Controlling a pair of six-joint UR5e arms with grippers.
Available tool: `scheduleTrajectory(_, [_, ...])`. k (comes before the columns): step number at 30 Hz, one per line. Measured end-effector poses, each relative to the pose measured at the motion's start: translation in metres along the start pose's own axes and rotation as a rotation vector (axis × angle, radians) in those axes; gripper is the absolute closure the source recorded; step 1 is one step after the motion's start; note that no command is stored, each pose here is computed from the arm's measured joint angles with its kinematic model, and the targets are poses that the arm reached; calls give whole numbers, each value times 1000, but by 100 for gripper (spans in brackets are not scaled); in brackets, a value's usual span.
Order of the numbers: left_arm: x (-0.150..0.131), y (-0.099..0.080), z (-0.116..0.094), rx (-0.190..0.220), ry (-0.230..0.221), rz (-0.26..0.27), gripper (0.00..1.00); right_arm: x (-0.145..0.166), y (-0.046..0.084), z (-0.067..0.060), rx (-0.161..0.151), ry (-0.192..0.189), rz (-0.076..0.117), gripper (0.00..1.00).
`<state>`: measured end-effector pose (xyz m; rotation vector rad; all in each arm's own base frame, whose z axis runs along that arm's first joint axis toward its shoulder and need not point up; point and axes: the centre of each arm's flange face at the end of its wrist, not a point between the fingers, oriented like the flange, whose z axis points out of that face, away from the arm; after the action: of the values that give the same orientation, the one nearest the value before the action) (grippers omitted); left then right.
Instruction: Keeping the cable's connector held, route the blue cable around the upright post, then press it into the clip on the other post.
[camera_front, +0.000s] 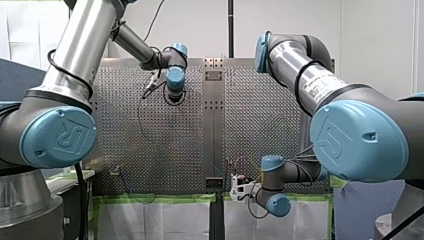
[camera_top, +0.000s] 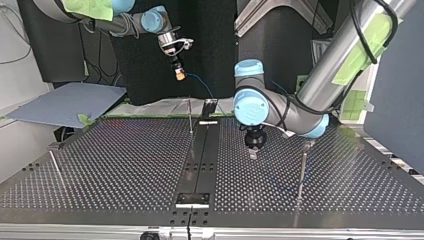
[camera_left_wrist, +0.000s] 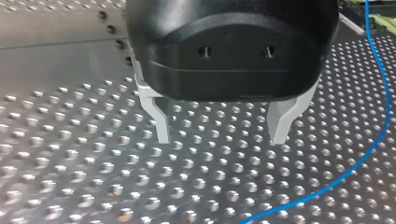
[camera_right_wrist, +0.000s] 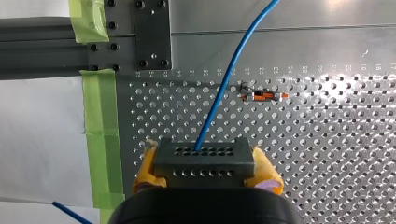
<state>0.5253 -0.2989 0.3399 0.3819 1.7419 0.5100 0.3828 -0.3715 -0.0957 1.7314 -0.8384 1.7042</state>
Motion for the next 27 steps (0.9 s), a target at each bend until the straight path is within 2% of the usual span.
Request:
scheduleTrajectory(7, [21, -15, 18, -9, 48, 53, 0, 0, 0, 0, 0, 2, 0, 100])
scheduleTrajectory(12, [39, -23, 27, -37, 94, 83, 0, 0, 0, 0, 1, 2, 0, 100])
scheduleTrajectory(17, [45, -17, 34, -62, 110, 85, 0, 0, 0, 1, 1, 5, -1, 100])
scheduleTrajectory(22, [46, -14, 38, -65, 109, 81, 0, 1, 0, 1, 1, 6, -1, 100])
scheduleTrajectory(27, [59, -23, 44, -56, 128, 93, 0, 1, -1, 1, 5, 9, -2, 100])
